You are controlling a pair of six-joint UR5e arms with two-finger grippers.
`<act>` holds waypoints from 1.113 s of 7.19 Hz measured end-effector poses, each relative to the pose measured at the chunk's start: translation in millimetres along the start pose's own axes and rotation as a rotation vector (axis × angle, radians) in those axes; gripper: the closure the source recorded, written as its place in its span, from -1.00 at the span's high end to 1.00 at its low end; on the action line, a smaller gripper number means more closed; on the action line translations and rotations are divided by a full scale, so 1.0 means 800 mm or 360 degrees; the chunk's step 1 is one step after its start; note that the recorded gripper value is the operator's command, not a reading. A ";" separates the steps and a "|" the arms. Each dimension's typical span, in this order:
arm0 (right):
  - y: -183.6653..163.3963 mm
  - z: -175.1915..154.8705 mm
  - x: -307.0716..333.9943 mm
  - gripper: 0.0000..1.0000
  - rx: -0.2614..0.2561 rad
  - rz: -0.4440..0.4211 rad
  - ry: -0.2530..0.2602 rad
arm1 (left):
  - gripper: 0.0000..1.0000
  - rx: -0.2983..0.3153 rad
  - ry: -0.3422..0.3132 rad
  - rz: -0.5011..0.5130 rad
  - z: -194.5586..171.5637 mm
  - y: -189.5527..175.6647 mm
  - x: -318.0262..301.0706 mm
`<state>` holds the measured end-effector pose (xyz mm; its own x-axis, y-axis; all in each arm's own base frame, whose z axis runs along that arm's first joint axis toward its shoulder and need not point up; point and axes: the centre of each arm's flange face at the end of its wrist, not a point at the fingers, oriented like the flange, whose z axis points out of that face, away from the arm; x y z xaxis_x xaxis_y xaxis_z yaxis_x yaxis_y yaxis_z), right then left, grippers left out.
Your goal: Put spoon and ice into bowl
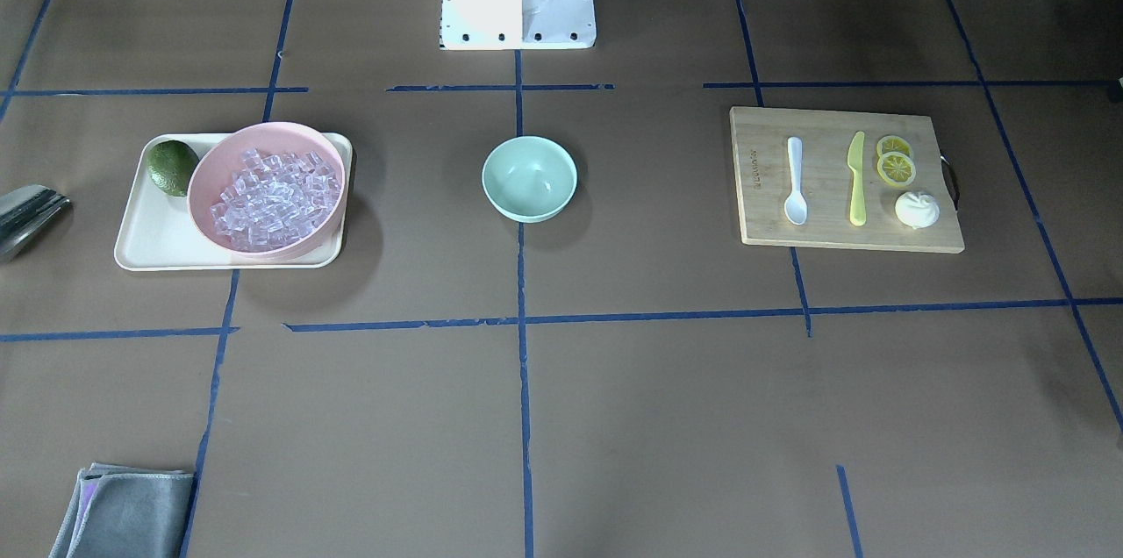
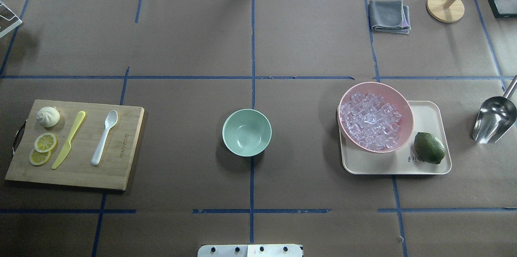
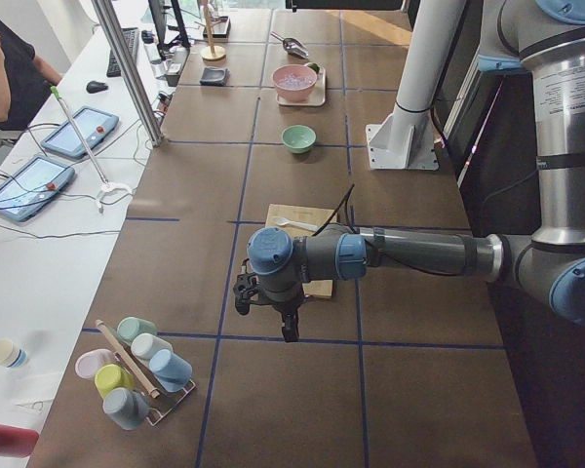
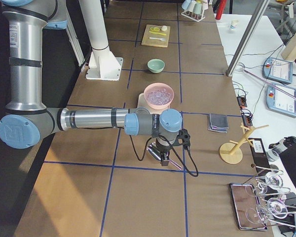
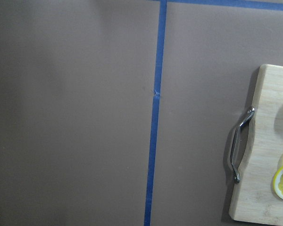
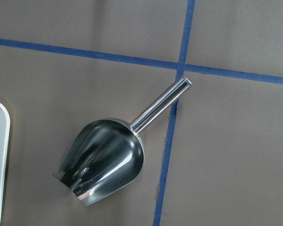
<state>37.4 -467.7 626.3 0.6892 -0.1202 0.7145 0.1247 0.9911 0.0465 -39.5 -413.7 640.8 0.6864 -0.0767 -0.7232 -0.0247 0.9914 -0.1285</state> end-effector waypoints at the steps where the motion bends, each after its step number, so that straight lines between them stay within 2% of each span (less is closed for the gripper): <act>1: -0.003 -0.004 -0.001 0.99 -0.0011 0.0023 -0.0008 | 1.00 0.0007 0.0000 0.0019 0.000 0.001 -0.002; 4: -0.004 -0.010 -0.002 0.99 -0.0008 0.0032 -0.0014 | 1.00 0.0023 -0.0012 0.0088 -0.002 -0.001 -0.008; 6: -0.001 -0.010 -0.003 0.99 -0.0002 0.0024 -0.0017 | 1.00 0.0050 -0.0102 0.0117 -0.012 0.000 -0.006; 8: 0.003 -0.009 -0.002 0.99 -0.0001 0.0023 -0.0025 | 1.00 0.0059 -0.0133 0.0129 -0.014 0.004 -0.005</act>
<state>41.6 -465.5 620.2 0.6795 -0.1048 0.7261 0.1150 0.9927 0.0357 -50.8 -411.5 635.9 0.7414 0.0115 -0.6709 -0.0567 0.9973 -0.0456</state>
